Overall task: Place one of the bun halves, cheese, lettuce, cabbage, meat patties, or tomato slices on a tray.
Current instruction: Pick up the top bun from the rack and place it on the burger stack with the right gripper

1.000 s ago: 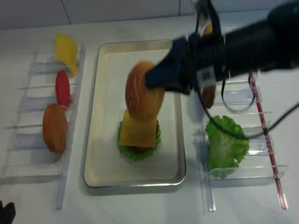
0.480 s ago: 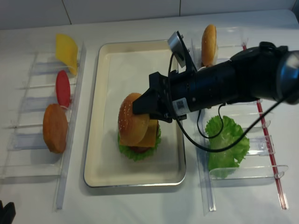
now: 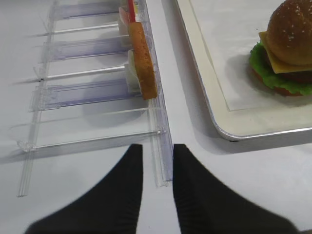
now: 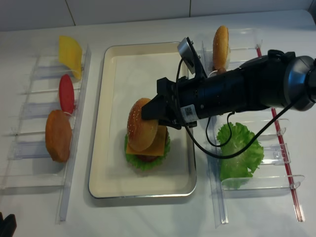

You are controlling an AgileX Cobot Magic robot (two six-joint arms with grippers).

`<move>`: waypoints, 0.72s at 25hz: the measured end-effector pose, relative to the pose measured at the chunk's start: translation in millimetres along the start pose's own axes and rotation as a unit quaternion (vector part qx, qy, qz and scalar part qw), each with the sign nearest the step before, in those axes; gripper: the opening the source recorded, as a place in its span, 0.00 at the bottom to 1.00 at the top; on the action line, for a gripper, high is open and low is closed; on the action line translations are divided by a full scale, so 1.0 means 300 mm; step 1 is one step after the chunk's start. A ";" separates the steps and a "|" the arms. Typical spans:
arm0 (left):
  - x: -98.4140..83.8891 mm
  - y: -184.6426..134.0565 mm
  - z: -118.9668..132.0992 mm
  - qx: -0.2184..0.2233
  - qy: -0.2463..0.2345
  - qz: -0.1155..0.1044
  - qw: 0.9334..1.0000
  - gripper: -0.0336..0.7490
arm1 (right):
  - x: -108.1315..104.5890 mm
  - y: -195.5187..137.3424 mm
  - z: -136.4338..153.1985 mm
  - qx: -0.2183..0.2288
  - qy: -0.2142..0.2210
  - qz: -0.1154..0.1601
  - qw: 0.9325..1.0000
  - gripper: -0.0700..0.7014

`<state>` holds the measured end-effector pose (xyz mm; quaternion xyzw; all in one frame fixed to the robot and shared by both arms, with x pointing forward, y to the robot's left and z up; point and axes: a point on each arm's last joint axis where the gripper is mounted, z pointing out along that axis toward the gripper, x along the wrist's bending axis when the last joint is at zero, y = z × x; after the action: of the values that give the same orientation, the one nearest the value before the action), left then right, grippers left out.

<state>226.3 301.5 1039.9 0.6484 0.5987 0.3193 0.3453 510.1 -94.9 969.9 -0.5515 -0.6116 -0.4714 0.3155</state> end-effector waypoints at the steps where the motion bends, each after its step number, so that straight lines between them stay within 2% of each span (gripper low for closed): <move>1: 0.000 0.000 0.000 0.000 0.000 0.000 1.000 0.26 | 0.000 0.000 0.000 0.000 -0.001 0.000 1.000 0.38; 6: 0.000 0.000 0.000 0.000 0.000 0.000 1.000 0.26 | -0.004 -0.002 0.000 0.003 -0.007 -0.004 1.000 0.38; 18: 0.000 0.000 0.000 0.000 0.000 0.000 1.000 0.26 | -0.012 -0.006 0.000 0.010 -0.020 0.009 1.000 0.38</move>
<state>226.3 301.5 1039.9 0.6484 0.5987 0.3193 0.3453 509.0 -96.2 966.3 -0.5631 -0.6174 -0.4514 0.3129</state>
